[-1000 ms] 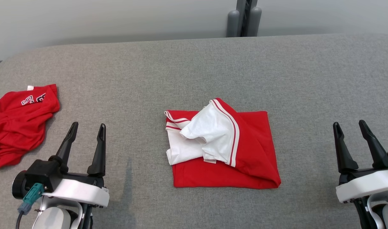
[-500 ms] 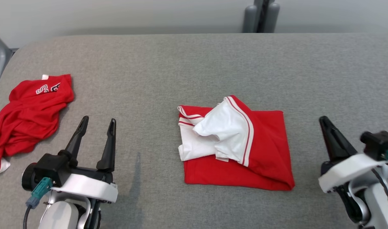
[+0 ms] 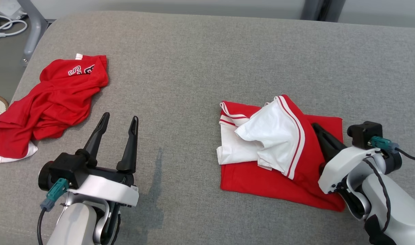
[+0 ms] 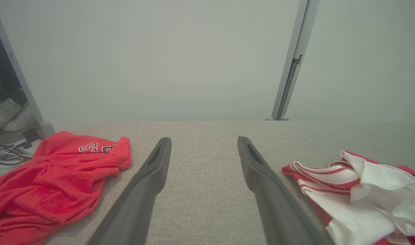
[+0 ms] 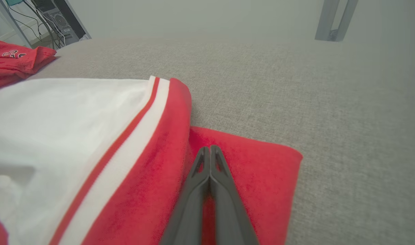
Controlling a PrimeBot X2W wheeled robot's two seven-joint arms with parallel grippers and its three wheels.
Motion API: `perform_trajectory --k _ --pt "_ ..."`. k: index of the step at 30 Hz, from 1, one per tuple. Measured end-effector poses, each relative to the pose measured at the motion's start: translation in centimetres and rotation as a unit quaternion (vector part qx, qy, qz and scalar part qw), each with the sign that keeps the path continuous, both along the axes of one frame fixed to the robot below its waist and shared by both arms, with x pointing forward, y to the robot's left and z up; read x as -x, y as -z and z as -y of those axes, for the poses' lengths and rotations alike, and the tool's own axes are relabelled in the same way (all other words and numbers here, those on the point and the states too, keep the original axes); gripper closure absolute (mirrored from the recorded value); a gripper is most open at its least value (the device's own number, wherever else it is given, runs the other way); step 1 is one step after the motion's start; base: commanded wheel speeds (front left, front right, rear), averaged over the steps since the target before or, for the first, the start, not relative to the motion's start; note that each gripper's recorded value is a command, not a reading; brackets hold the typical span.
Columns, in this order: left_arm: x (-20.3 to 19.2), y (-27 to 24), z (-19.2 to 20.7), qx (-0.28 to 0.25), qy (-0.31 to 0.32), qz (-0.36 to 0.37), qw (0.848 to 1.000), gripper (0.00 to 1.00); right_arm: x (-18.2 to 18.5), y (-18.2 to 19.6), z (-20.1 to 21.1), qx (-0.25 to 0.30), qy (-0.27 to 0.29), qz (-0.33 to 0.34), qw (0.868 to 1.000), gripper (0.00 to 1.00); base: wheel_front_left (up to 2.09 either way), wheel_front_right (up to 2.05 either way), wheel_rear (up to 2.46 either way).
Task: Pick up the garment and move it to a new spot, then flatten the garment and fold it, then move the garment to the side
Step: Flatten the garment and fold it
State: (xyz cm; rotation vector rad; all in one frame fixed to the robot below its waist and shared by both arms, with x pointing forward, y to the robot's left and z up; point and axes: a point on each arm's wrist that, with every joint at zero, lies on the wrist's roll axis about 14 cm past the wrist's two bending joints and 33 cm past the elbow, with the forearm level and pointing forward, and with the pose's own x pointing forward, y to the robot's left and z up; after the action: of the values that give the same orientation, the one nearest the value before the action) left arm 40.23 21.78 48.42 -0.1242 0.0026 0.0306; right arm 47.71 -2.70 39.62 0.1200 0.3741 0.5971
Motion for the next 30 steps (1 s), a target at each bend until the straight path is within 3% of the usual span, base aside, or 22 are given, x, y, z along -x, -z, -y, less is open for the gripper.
perform_trajectory --k 12,30 --pt "-0.3 0.3 0.2 0.007 0.0 0.0 1.0 0.0 2.1 -1.4 -3.4 -0.056 -0.066 -0.002 0.996 1.0 0.0 0.0 0.0" --pt "-1.2 0.0 1.3 0.012 0.014 0.009 1.0 0.0 9.9 -2.8 -7.0 -0.101 -0.192 -0.02 0.976 1.0 0.0 0.0 0.0"
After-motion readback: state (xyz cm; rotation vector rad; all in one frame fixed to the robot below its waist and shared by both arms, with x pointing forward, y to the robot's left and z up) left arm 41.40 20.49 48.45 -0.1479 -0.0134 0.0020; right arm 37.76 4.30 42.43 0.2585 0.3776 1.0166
